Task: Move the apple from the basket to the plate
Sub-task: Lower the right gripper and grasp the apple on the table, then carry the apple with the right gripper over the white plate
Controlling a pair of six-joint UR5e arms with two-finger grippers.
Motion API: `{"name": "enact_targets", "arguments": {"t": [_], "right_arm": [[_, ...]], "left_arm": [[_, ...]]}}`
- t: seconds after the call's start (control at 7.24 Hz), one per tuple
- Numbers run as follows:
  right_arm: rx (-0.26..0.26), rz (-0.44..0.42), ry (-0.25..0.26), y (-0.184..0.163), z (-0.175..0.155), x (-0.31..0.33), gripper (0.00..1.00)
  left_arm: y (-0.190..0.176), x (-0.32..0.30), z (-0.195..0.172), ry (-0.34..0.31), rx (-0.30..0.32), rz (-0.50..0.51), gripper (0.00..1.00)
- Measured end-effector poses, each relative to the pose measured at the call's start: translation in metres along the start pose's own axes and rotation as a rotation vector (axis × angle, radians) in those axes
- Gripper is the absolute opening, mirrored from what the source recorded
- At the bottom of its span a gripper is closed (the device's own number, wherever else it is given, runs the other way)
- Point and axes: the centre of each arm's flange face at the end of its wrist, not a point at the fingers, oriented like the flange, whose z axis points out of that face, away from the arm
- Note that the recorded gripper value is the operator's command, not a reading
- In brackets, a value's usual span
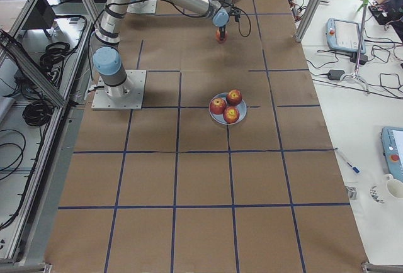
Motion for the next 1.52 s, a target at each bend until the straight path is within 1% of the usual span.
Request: {"name": "enact_targets", "arguments": {"t": [0.14,0.28,0.41,0.55,0.69,0.97,1.11,1.24,1.52], "right_arm": [[0.012,0.001,-0.003,-0.003,-0.007,0.001,0.54],[0.03,0.005,-0.01,-0.006,-0.021,0.005,0.55],[0.056,0.008,-0.021,-0.007,-0.045,0.013,0.55],[0.074,0.011,-0.028,-0.008,-0.076,0.03,0.55],[0.074,0.016,-0.028,-0.012,-0.108,0.06,0.55],[0.041,-0.012,-0.01,-0.017,-0.17,0.157,0.55],[0.019,-0.028,0.0,-0.018,-0.191,0.211,0.55],[0.001,-0.041,0.007,-0.018,-0.204,0.262,0.55],[-0.018,-0.062,0.014,-0.014,-0.21,0.347,0.55]], "left_arm": [[0.001,-0.001,-0.001,0.0,0.001,-0.002,0.99],[0.001,-0.002,-0.001,0.0,0.001,-0.003,0.99],[0.001,-0.002,-0.001,0.0,0.001,-0.004,0.99],[0.001,-0.002,-0.001,0.0,0.0,-0.004,0.99],[0.001,-0.002,-0.001,0.0,-0.001,-0.004,0.99],[0.001,-0.002,-0.001,0.0,-0.001,-0.005,0.99],[0.001,-0.003,-0.001,0.0,-0.001,-0.006,0.99],[0.002,-0.003,-0.001,0.001,-0.002,-0.006,0.99],[0.002,-0.003,-0.001,0.0,-0.001,-0.007,0.99]]}}
